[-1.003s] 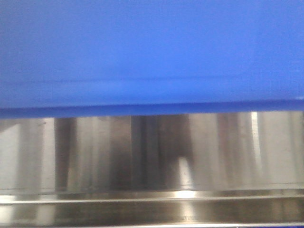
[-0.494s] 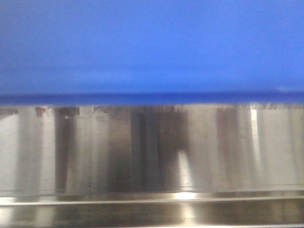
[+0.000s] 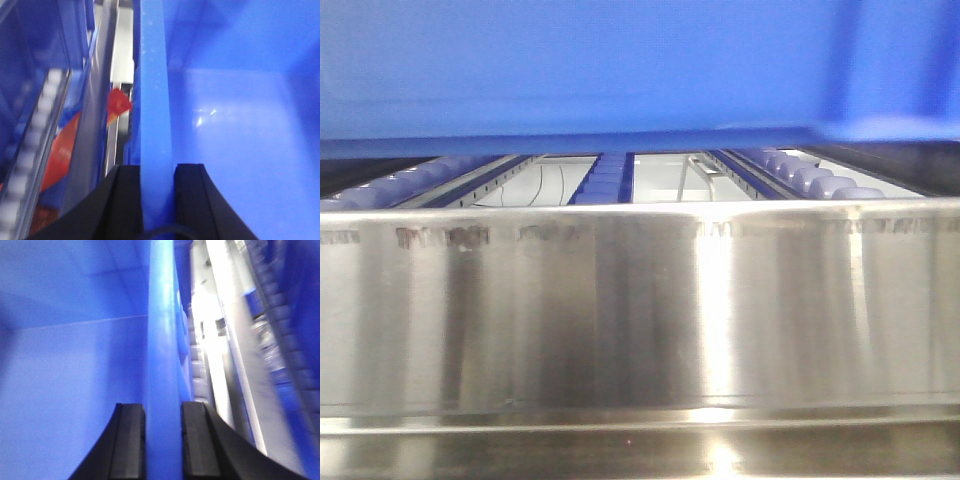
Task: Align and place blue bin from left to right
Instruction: 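Raise the held blue bin above the upper shelf's metal lip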
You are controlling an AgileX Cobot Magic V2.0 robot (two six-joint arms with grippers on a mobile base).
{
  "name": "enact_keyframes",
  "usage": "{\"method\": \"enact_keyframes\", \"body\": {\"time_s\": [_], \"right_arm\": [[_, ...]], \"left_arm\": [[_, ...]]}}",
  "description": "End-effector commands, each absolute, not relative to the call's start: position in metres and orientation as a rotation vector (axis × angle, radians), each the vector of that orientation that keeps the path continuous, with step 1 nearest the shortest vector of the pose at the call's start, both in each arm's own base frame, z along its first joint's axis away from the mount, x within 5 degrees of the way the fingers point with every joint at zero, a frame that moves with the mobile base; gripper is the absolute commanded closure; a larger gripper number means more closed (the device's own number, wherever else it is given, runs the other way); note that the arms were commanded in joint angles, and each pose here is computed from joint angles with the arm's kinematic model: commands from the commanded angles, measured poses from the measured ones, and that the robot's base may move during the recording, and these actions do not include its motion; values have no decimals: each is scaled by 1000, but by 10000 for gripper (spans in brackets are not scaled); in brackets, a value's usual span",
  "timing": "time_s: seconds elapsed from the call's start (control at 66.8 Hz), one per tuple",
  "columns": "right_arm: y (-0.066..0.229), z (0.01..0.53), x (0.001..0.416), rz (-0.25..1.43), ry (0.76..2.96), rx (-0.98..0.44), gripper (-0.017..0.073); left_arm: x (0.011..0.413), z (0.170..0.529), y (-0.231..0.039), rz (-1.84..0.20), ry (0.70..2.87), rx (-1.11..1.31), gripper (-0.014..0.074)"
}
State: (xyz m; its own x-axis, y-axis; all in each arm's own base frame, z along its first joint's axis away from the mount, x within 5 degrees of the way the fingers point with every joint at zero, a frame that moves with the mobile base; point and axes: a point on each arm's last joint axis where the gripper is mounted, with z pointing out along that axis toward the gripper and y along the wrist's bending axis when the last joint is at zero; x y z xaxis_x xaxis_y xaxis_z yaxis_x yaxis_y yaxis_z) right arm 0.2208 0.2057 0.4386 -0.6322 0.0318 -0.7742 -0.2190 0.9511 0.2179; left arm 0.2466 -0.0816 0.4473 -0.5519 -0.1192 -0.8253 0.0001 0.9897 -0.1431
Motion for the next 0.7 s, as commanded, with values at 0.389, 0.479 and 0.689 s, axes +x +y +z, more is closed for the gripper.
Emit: {"method": "enact_keyframes", "body": {"time_s": [0.389,0.479,0.689], "right_arm": [[230,420,261,423,2153,-176,629],[231,416,263,414,2163,-175,629],[231,416,264,404,2163,-177,629]], "left_arm": [[298,425,-98,-274,2116,-58,704],[301,423,-99,-277,2112,-55,704],[302,422,-101,-296,2117,-62,704]]}}
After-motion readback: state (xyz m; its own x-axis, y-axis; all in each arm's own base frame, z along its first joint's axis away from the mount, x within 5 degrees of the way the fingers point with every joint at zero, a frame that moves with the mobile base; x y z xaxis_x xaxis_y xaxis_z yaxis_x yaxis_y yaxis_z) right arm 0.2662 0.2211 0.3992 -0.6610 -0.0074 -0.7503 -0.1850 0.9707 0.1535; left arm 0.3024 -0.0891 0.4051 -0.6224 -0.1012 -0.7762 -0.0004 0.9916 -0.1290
